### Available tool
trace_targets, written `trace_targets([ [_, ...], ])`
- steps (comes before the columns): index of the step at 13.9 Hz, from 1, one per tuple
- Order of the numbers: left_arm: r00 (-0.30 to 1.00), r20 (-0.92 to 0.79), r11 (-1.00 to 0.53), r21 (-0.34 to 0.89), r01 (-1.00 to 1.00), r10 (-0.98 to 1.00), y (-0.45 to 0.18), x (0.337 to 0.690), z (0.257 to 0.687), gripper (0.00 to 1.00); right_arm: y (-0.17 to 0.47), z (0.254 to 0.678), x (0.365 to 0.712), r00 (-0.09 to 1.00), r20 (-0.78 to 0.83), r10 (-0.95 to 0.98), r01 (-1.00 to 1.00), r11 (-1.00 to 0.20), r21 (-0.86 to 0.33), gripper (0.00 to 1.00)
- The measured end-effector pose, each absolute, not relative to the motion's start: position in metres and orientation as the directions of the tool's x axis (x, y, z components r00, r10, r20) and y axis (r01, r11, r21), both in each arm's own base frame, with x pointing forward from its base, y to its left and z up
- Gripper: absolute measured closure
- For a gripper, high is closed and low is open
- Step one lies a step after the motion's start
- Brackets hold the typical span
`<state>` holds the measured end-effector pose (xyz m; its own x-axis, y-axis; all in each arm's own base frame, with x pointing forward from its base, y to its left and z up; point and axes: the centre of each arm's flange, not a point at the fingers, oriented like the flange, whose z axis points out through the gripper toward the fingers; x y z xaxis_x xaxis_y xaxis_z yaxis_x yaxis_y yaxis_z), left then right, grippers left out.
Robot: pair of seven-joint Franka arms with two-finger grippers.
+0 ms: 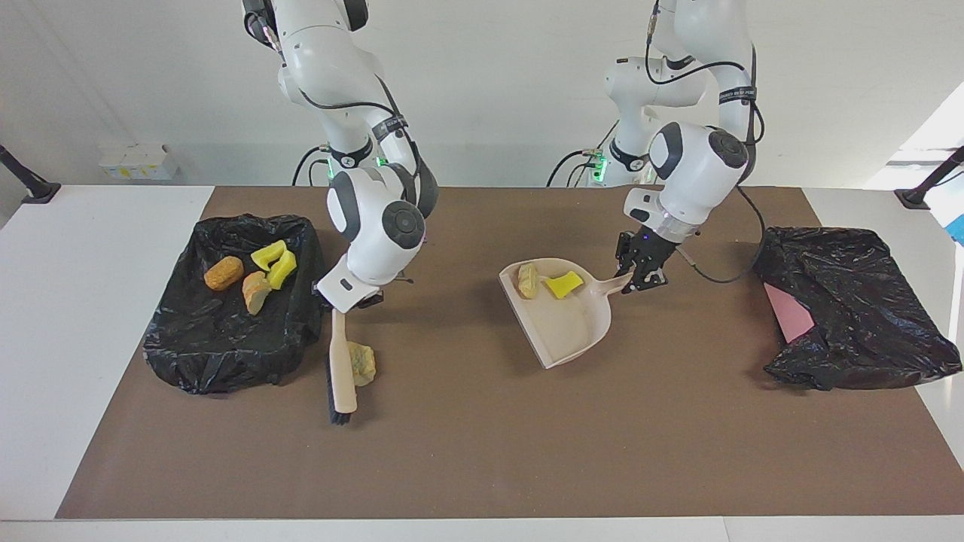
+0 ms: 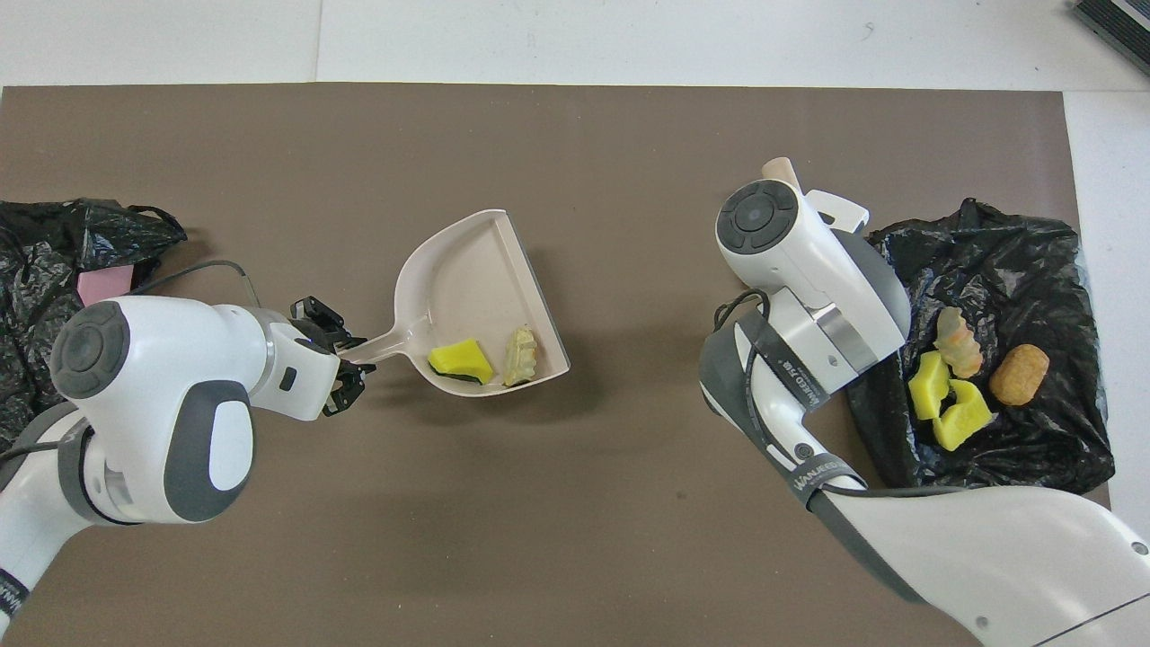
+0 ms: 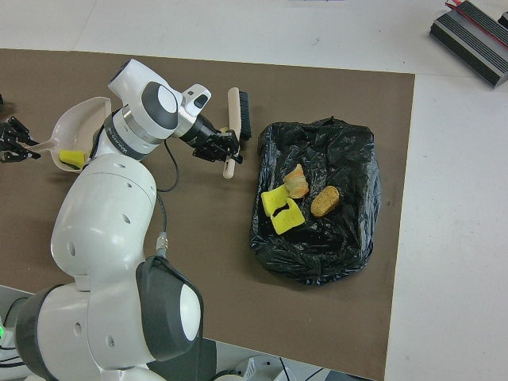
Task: Sweep and dump trash in bin
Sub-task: 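Sweep the far tan chunk toward the dustpan with the right gripper's brush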
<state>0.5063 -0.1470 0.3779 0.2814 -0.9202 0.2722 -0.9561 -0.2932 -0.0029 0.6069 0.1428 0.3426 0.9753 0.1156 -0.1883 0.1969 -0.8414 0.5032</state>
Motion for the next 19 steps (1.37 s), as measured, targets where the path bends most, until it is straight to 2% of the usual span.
trace_targets([
  [4,0.248,0.25,-0.259,-0.01,-0.966,-0.936,-0.153,0.503,0.379,0.68,0.13,0.342,0.609,0.975,-0.206,0.086,0.173,-0.874,0.454,0.73],
  [6,0.225,0.175,-0.23,-0.01,-0.973,-0.958,-0.158,0.498,0.376,0.68,0.135,0.339,0.606,0.969,-0.23,0.093,0.183,-0.895,0.407,0.73],
  [9,0.262,0.053,-0.263,-0.014,-0.965,-0.964,-0.181,0.483,0.377,0.68,0.155,0.334,0.596,0.956,-0.274,0.102,0.195,-0.921,0.337,0.73],
  [14,0.295,-0.081,-0.293,-0.039,-0.955,-0.952,-0.226,0.452,0.377,0.68,0.232,0.331,0.55,0.922,-0.361,0.143,0.22,-0.958,0.185,0.73],
  [19,0.267,-0.094,-0.265,-0.031,-0.964,-0.959,-0.244,0.439,0.37,0.68,0.272,0.327,0.513,0.928,-0.371,0.023,0.027,-1.0,0.004,0.73],
])
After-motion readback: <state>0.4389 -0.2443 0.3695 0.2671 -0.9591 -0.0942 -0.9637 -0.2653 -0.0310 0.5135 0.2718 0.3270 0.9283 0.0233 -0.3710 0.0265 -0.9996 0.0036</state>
